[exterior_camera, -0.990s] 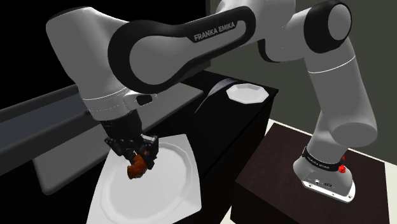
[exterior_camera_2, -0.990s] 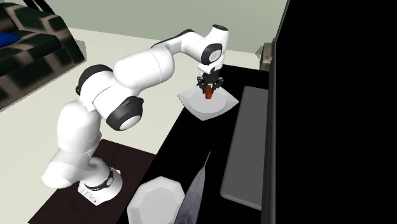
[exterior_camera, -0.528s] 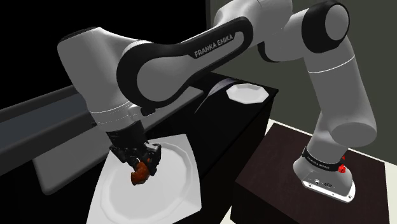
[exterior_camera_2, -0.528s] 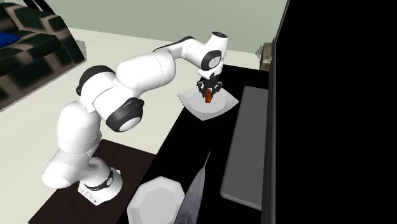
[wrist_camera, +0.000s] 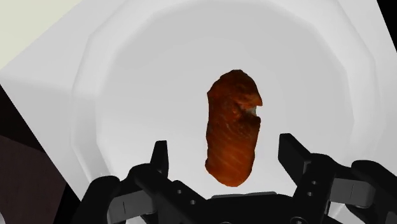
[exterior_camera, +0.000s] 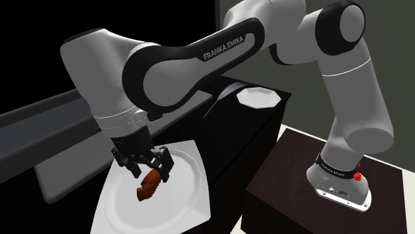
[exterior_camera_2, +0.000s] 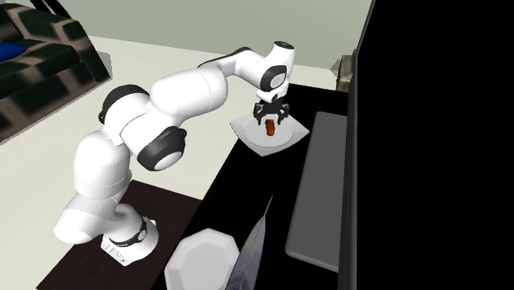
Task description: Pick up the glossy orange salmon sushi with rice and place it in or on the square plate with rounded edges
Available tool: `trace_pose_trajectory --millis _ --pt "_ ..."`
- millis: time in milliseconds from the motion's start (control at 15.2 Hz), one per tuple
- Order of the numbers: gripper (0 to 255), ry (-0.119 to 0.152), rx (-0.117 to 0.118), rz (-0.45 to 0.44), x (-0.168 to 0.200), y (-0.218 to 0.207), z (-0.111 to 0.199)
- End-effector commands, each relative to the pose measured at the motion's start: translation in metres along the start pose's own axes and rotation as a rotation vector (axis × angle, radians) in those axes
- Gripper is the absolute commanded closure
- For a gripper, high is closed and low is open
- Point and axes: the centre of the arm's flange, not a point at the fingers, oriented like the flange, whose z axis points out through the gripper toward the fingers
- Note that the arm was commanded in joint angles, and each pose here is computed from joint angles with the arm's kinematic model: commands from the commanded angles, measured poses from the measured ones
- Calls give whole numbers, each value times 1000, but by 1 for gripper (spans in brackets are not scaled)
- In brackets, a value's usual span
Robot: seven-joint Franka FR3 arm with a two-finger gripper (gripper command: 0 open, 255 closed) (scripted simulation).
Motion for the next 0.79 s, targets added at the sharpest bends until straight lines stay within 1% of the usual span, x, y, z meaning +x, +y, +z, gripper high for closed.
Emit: trace_pose_trajectory --millis 0,132,396,726 --pt "0 0 0 0 0 0 0" --pt "0 0 0 0 0 0 0" --pt "0 0 0 0 0 0 -50" --pt "0 0 0 0 0 0 -50"
